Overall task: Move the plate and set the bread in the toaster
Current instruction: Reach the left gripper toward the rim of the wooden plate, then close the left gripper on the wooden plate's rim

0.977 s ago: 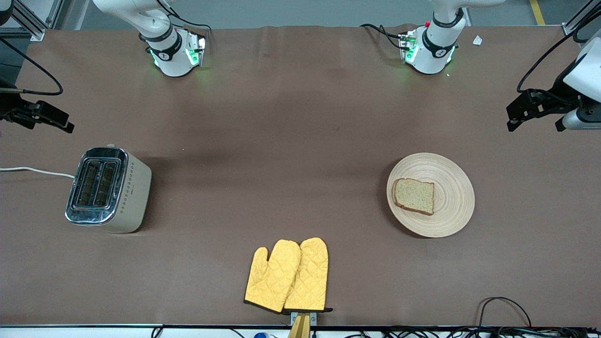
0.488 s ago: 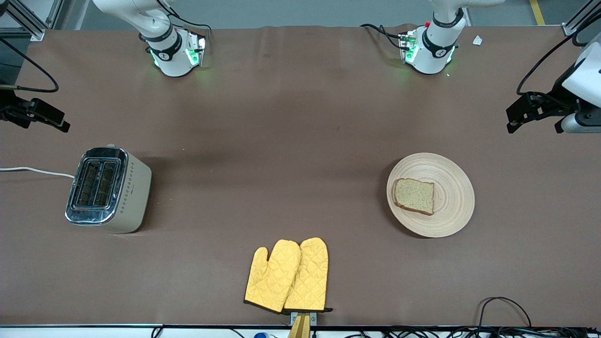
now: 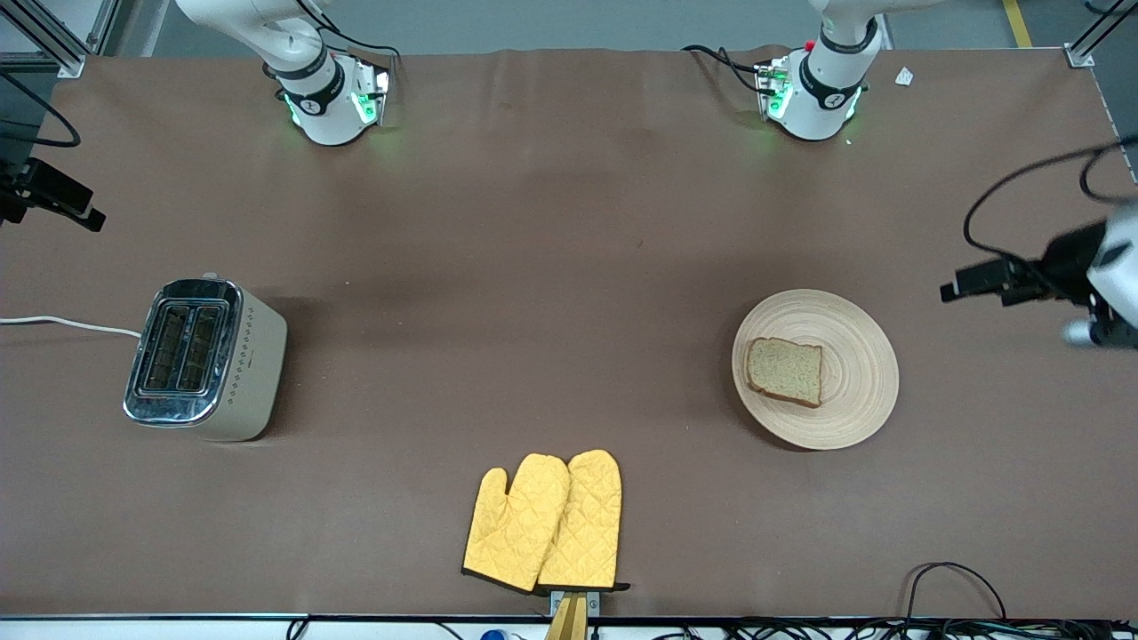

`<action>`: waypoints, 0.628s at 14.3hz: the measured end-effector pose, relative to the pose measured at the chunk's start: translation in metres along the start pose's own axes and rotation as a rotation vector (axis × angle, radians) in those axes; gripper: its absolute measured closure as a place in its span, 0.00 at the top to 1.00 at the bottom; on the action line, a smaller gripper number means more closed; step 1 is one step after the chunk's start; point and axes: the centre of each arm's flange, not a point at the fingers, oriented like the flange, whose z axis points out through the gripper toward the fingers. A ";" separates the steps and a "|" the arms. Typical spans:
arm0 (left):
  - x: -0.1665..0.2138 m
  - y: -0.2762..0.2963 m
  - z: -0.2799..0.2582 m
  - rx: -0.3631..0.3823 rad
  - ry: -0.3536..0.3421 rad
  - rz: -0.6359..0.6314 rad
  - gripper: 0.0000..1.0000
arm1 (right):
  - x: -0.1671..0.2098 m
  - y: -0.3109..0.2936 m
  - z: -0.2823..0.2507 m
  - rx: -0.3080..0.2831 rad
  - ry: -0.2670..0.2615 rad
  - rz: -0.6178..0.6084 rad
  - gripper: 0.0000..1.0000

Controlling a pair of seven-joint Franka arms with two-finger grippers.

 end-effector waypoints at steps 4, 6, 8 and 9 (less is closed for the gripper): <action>0.040 -0.157 0.128 -0.292 -0.090 -0.017 1.00 | -0.001 -0.001 0.001 -0.006 -0.005 -0.003 1.00; 0.052 -0.186 0.181 -0.343 -0.082 0.023 1.00 | -0.002 -0.004 0.002 -0.010 -0.014 -0.008 1.00; 0.059 -0.199 0.218 -0.390 -0.071 0.042 1.00 | -0.002 -0.005 0.002 -0.014 -0.015 -0.011 1.00; 0.060 -0.204 0.231 -0.414 -0.069 0.052 1.00 | -0.002 -0.005 0.002 -0.015 -0.015 -0.010 1.00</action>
